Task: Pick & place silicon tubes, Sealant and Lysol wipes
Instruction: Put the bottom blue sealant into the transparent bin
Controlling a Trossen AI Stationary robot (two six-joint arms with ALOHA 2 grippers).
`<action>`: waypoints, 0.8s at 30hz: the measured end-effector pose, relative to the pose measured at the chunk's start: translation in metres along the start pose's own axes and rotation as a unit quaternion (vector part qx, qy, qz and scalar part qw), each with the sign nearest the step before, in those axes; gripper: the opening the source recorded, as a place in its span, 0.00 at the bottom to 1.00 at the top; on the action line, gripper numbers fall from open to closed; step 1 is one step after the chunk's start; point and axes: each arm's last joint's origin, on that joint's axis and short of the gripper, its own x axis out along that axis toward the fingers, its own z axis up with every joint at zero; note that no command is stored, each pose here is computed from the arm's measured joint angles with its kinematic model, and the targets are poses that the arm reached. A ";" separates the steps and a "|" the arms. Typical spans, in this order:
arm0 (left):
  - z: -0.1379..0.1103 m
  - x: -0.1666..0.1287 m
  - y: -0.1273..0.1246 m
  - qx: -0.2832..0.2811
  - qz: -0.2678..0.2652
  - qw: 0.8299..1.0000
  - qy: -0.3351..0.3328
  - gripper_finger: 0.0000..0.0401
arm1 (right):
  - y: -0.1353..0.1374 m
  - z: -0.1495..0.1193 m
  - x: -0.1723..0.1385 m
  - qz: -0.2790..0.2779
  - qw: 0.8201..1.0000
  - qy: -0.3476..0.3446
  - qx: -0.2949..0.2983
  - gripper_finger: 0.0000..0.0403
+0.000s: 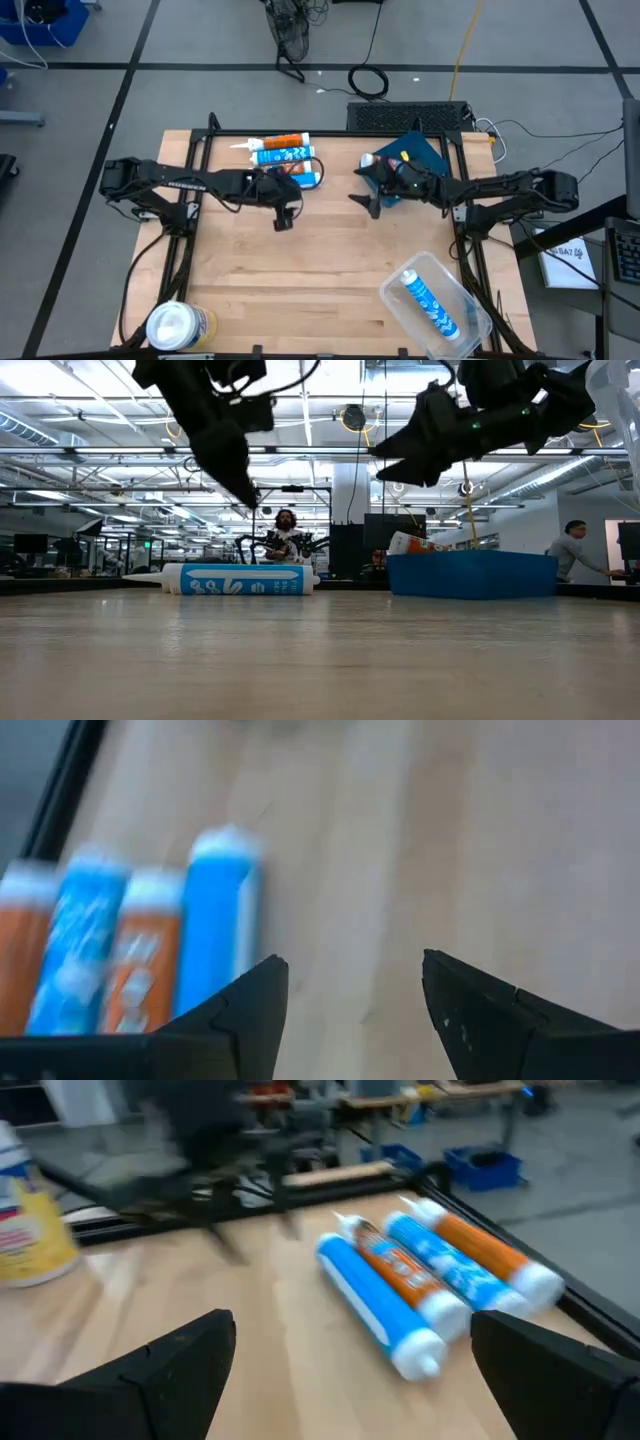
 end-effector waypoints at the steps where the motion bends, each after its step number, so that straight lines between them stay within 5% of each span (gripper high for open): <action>1: -0.003 0.001 0.005 -0.015 0.009 1.000 0.015 0.57 | 0.003 0.001 0.000 0.007 1.000 -0.005 -0.008 0.94; 11: -0.021 0.018 0.067 -0.168 0.048 0.981 0.090 0.57 | 0.027 0.004 -0.001 0.054 0.996 -0.030 -0.068 0.94; 17: -0.033 0.051 0.076 -0.144 -0.009 0.978 0.149 0.57 | 0.037 0.001 -0.002 0.073 0.993 -0.024 -0.094 0.94; 24: -0.042 0.090 0.075 -0.107 0.007 0.976 0.189 0.58 | 0.040 0.001 -0.002 0.078 0.992 -0.024 -0.098 0.94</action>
